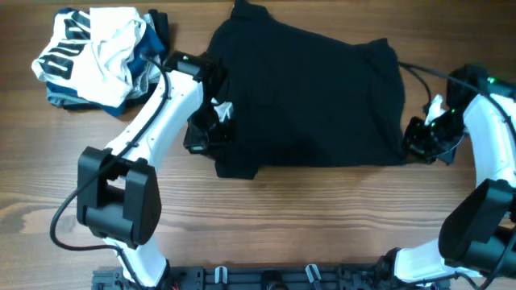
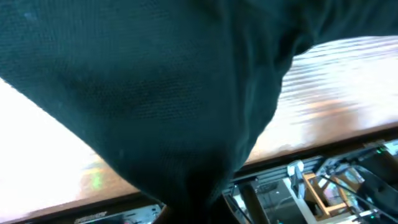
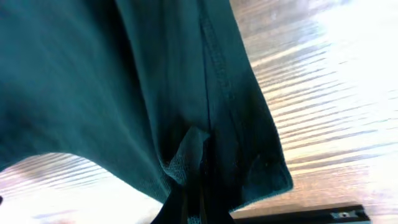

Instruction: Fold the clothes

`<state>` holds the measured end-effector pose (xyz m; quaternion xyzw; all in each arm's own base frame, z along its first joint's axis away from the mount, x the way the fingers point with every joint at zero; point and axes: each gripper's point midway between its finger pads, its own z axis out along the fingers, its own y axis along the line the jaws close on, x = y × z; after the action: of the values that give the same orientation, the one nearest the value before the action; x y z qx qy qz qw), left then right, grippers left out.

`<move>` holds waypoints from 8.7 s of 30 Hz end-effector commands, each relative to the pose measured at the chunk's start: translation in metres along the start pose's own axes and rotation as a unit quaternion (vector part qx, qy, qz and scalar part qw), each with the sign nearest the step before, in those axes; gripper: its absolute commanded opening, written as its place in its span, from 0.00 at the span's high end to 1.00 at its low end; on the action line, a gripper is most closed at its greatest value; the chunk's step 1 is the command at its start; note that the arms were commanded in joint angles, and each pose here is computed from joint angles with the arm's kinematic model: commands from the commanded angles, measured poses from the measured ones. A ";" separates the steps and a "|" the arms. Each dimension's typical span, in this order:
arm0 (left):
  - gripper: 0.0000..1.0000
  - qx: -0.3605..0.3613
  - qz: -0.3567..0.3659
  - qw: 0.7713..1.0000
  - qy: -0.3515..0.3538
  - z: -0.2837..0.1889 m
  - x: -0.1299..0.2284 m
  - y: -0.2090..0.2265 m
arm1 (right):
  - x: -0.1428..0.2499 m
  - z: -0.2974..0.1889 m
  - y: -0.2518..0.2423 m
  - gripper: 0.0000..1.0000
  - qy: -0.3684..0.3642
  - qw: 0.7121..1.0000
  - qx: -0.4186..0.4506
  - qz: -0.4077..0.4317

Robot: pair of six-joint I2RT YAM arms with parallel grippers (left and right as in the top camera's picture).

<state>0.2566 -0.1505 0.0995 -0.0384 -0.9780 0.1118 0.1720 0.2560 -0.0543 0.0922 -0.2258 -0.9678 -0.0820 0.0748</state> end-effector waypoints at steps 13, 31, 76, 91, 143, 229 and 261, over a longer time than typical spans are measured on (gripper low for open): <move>0.96 0.045 -0.050 0.991 -0.119 -0.002 -0.060 0.015 | -0.048 0.006 0.011 0.96 -0.106 0.991 -0.077 0.022; 0.96 0.073 -0.043 0.975 -0.207 -0.096 0.009 0.003 | -0.011 -0.091 0.020 0.96 -0.202 0.976 -0.082 -0.009; 0.79 0.002 -0.138 0.929 -0.344 -0.077 -0.143 0.046 | -0.114 0.021 0.040 0.95 -0.154 0.986 -0.054 -0.019; 0.36 -0.016 -0.099 0.928 -0.358 -0.087 -0.159 0.047 | -0.136 -0.009 0.053 0.02 -0.203 0.975 -0.067 -0.058; 0.84 0.012 0.153 0.810 -0.566 -0.040 -0.421 -0.031 | -0.139 -0.112 0.108 0.00 -0.274 0.948 -0.017 -0.164; 0.87 -0.031 0.125 0.845 -0.520 -0.183 -0.308 -0.037 | -0.180 -0.064 0.124 0.01 -0.260 0.949 -0.039 -0.172; 0.96 -0.071 0.099 0.925 -0.359 0.015 -0.351 0.001 | -0.178 -0.060 0.124 0.00 -0.254 0.951 -0.038 -0.172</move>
<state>0.5892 -0.1902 0.0066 -0.1019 -0.9643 0.0730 -0.2331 0.4717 -0.0379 0.1315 -0.0775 -0.9766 -0.0622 -0.1909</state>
